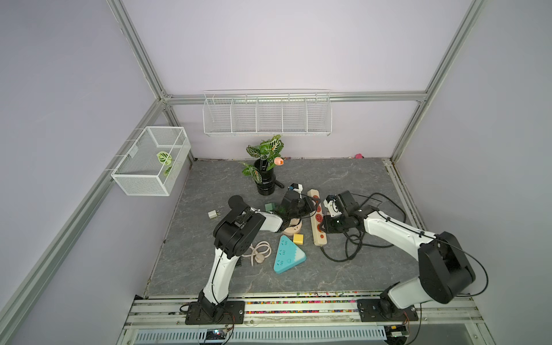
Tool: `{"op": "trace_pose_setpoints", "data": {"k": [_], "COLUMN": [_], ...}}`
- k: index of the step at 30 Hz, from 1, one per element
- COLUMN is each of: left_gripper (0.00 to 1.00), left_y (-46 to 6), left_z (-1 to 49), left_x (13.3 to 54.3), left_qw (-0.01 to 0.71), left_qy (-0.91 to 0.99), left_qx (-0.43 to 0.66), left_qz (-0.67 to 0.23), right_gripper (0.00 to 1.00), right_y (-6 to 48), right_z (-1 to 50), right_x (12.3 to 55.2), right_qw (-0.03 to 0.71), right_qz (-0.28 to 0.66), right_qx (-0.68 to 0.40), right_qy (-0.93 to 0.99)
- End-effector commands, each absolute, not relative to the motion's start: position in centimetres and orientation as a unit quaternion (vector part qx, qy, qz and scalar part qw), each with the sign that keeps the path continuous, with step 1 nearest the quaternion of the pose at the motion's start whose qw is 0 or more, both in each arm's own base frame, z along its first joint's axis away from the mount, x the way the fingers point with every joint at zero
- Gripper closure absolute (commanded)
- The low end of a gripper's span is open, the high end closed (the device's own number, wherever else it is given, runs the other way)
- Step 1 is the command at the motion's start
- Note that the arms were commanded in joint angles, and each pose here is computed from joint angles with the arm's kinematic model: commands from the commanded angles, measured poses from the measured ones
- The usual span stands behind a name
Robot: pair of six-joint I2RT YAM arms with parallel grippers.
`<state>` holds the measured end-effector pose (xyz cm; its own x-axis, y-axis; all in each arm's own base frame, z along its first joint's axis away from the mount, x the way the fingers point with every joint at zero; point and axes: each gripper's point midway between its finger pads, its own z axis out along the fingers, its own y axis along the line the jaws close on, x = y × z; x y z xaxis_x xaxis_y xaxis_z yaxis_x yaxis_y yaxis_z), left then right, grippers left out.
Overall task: Pull the plug off the socket
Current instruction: Remove the plug from the socket.
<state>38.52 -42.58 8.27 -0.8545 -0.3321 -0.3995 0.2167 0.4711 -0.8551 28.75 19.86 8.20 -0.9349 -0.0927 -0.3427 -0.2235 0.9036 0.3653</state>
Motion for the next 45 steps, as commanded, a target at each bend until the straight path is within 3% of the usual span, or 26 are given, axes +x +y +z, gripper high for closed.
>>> {"op": "trace_pose_setpoints", "data": {"k": [1, 11, 14, 17, 21, 30, 34, 38, 45], "left_gripper": [1.00, 1.00, 1.00, 1.00, 1.00, 1.00, 1.00, 1.00, 1.00], "left_y": [-38.9, -37.2, -36.8, -36.9, -36.8, -36.5, -36.6, -36.2, -35.1], "left_z": [2.7, -0.8, -1.7, -1.9, -1.8, -4.0, -4.3, -4.8, -6.5], "left_x": [38.9, 37.8, 37.5, 37.6, 37.7, 37.4, 37.6, 37.4, 36.9], "left_qw": [0.292, 0.272, 0.266, 0.265, 0.268, 0.251, 0.245, 0.240, 0.226], "left_qy": [0.873, 0.899, 0.904, 0.903, 0.906, 0.918, 0.924, 0.928, 0.938], "left_qx": [-0.011, -0.002, -0.004, -0.011, -0.005, -0.002, 0.005, 0.002, -0.016], "left_qz": [-0.391, -0.344, -0.334, -0.339, -0.329, -0.306, -0.294, -0.284, -0.263], "right_gripper": [1.00, 1.00, 1.00, 1.00, 1.00, 1.00, 1.00, 1.00, 1.00], "right_y": [19.0, 16.9, 17.1, 18.1, 17.2, 17.5, 19.2, 16.2, 14.9], "right_z": [12.2, 13.5, 12.6, 11.8, 11.8, 13.5, 12.4, 13.4, 16.3], "right_x": [29.7, 30.3, 30.0, 28.8, 28.8, 29.3, 28.0, 28.1, 28.6], "right_qw": [0.212, 0.199, 0.197, 0.189, 0.185, 0.195, 0.180, 0.195, 0.247], "right_qz": [0.191, 0.254, 0.241, 0.146, 0.129, 0.264, 0.205, 0.141, 0.239], "right_qx": [-0.092, -0.040, -0.050, -0.121, -0.118, -0.040, -0.104, -0.090, -0.037], "right_qy": [0.954, 0.946, 0.949, 0.963, 0.967, 0.944, 0.957, 0.966, 0.938]}}
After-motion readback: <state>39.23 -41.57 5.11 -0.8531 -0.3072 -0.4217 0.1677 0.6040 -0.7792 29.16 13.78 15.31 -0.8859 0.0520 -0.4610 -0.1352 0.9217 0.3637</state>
